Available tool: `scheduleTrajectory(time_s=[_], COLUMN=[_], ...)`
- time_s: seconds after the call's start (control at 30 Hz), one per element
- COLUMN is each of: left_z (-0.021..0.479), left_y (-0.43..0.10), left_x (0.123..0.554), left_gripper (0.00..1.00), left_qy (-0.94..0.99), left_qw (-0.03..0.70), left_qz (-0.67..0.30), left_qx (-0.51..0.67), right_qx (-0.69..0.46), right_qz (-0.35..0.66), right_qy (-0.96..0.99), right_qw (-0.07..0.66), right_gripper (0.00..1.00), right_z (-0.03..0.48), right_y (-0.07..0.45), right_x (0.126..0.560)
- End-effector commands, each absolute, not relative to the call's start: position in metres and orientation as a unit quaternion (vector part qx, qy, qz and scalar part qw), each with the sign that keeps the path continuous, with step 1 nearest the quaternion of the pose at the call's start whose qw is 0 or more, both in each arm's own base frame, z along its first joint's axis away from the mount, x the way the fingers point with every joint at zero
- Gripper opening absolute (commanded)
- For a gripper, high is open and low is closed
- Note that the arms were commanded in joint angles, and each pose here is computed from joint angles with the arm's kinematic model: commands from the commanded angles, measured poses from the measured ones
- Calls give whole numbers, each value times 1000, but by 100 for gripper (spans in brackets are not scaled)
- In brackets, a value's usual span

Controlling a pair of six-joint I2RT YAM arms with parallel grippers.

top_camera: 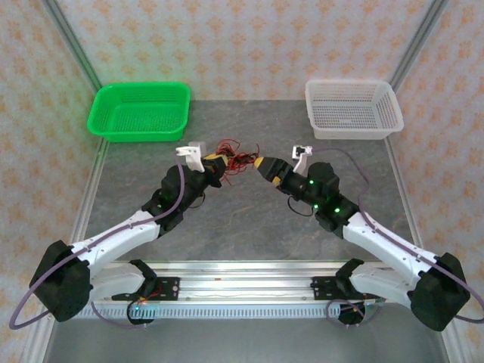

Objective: Untangle the cables

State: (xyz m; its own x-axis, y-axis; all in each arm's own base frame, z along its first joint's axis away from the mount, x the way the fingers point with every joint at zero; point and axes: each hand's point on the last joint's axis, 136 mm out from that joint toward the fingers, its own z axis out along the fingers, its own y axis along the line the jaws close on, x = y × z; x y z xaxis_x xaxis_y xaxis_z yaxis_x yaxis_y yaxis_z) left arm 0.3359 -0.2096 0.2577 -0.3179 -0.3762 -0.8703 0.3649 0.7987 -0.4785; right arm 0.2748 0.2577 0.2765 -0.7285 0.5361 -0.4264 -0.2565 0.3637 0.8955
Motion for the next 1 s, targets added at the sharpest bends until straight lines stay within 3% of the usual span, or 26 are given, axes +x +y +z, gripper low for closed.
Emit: scheduleTrajectory(time_s=[0.0,0.3,0.67,0.9,0.97], left_z=[278,284,295,316,318], left_y=[-212,-213,-212,-203,-199], left_x=[338,331,312,299,296], left_gripper=[0,0,0,0,0], left_qy=[732,730,720,706,704], left_qw=[609,616,615,624,626], left_qz=[-305,-297,-320,-335,-337], left_qx=[-1,6,15,9,4], right_qx=[160,197,196,184,168], right_qz=[597,578,558,556,553], right_qy=[706,730,743,747,749], right_qw=[347,307,314,315,324], right_gripper=[82,81,66,16,6], right_z=[292,267,253,249,254], right_y=[262,294,306,309,309], right_x=[285,303,321,320,318])
